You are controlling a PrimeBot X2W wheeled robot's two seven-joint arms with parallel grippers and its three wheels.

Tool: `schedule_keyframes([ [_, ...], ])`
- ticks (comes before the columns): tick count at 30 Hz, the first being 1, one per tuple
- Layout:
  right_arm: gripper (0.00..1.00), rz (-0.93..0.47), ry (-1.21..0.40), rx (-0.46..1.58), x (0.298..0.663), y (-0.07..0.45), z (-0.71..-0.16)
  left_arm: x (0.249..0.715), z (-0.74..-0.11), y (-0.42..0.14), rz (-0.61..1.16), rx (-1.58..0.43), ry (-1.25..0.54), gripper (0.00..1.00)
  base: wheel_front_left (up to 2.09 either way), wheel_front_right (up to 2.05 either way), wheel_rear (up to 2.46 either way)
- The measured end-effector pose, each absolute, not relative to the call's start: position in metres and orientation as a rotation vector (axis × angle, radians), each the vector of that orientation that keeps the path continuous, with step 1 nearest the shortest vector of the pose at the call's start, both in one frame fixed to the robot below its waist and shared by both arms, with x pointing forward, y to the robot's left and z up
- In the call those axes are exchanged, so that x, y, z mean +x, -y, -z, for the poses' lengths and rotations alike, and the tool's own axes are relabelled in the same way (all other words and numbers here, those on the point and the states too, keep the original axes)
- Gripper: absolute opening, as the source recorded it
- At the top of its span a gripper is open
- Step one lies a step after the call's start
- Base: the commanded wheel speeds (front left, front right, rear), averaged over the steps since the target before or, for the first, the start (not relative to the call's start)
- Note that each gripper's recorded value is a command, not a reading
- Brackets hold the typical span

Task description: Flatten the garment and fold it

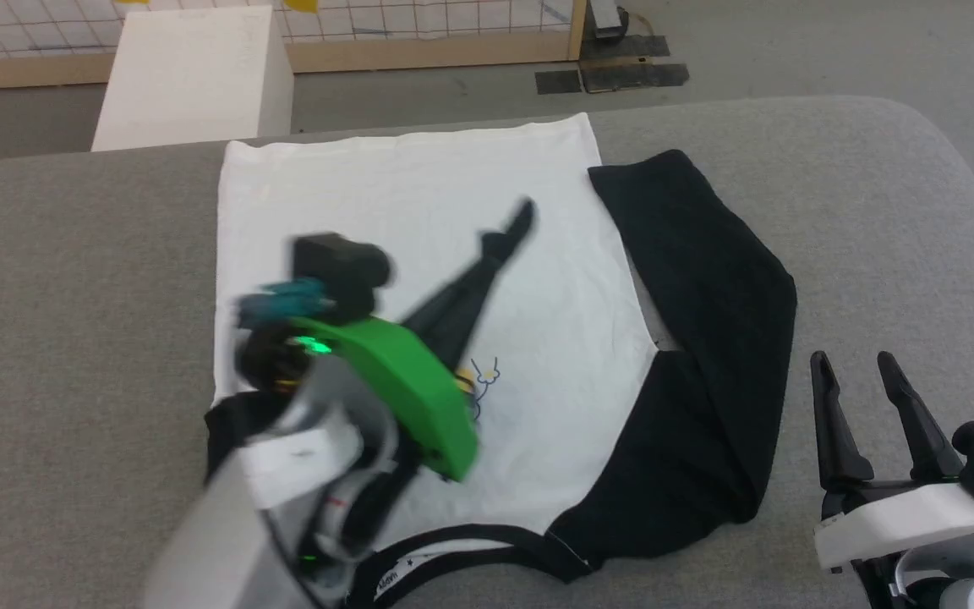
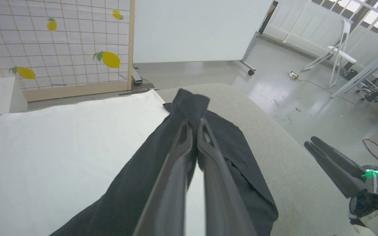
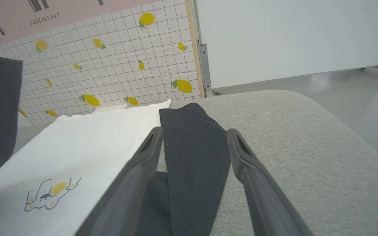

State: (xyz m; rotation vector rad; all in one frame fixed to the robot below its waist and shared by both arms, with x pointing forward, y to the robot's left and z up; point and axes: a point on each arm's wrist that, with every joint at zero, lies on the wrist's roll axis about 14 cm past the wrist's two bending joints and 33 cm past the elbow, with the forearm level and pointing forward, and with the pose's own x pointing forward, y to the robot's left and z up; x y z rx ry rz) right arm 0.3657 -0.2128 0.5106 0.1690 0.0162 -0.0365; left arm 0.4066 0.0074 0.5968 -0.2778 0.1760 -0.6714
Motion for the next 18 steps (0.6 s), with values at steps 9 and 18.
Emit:
schedule_keyframes([
  [9, 1.00, 0.068, -0.053, 0.165, 0.360, 0.221, -0.500, 0.375, -0.495, 0.073, 0.857, -0.207, -0.457, 0.00, 0.00, 0.00, 0.00],
  [18, 1.00, 0.084, -0.084, 0.171, 0.358, 0.225, -0.490, 0.359, -0.436, 0.085, 0.881, -0.132, -0.581, 1.00, 0.00, 0.00, 0.00],
])
